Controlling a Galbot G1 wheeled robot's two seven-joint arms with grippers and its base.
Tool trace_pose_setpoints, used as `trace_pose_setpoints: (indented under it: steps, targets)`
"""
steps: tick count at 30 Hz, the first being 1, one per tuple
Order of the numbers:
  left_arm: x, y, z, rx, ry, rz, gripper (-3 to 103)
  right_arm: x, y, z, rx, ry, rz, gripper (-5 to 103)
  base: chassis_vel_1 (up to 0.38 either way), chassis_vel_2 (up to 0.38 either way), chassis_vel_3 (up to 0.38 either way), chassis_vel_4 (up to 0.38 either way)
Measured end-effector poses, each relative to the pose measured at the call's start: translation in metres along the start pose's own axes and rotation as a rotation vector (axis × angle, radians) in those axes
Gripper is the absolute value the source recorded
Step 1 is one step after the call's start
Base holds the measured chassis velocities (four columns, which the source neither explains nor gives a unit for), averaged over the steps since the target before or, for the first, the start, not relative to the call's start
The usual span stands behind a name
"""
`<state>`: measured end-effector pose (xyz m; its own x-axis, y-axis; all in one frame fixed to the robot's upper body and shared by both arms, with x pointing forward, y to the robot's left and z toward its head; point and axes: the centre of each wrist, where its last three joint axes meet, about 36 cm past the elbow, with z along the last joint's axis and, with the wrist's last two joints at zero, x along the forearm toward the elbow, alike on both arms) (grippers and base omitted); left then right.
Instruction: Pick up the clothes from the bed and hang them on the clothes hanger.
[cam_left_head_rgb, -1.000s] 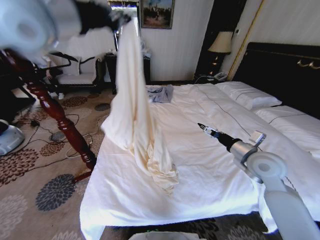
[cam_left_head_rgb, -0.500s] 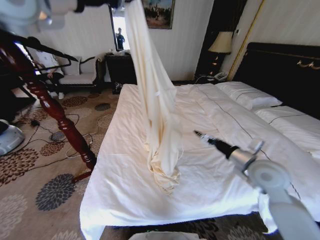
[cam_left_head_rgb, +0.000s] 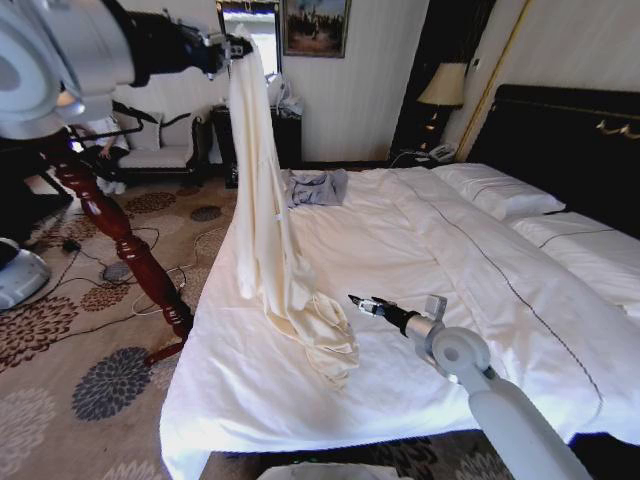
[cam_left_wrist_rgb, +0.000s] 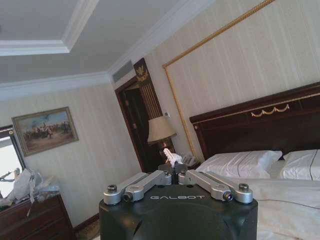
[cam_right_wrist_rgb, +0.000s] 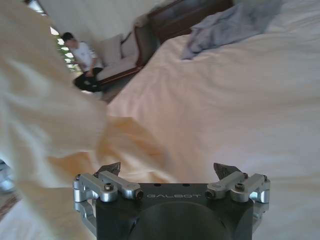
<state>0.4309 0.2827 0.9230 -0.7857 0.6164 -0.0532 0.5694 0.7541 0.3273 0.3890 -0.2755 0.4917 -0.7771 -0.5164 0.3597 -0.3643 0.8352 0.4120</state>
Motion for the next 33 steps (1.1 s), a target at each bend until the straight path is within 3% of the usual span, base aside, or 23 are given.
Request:
trace_pose_setpoints:
  steps: [6,8,10,24,27,28,33]
  targets:
    - [0.005,-0.002,0.003,0.005,0.004,-0.001,1,-0.007,0.015,-0.002,-0.087,-0.002,-0.101,100,0.0,0.0,0.0,0.0]
    - [0.009,-0.002,0.003,0.003,0.003,-0.007,1,-0.012,0.016,-0.008,-0.183,0.0,-0.153,100,0.0,0.0,0.0,0.0]
    - [0.011,-0.002,0.003,0.005,0.002,-0.011,1,-0.015,0.018,-0.01,-0.221,0.008,-0.185,100,0.0,0.0,0.0,0.0]
    - [0.01,-0.004,0.007,0.016,0.016,-0.01,1,-0.042,0.044,-0.002,-0.289,0.045,-0.301,102,0.0,0.0,0.0,0.0]
    - [0.01,-0.004,0.008,0.016,0.02,-0.011,1,-0.047,0.052,0.0,-0.303,0.051,-0.325,98,0.0,0.0,0.0,0.0]
    - [0.01,-0.004,0.008,0.015,0.02,-0.012,1,-0.05,0.055,0.001,-0.307,0.052,-0.334,88,0.0,0.0,0.0,0.0]
    - [0.011,-0.008,0.007,0.017,0.02,-0.005,1,-0.06,0.063,0.004,-0.316,0.064,-0.346,72,0.0,0.0,0.0,0.0]
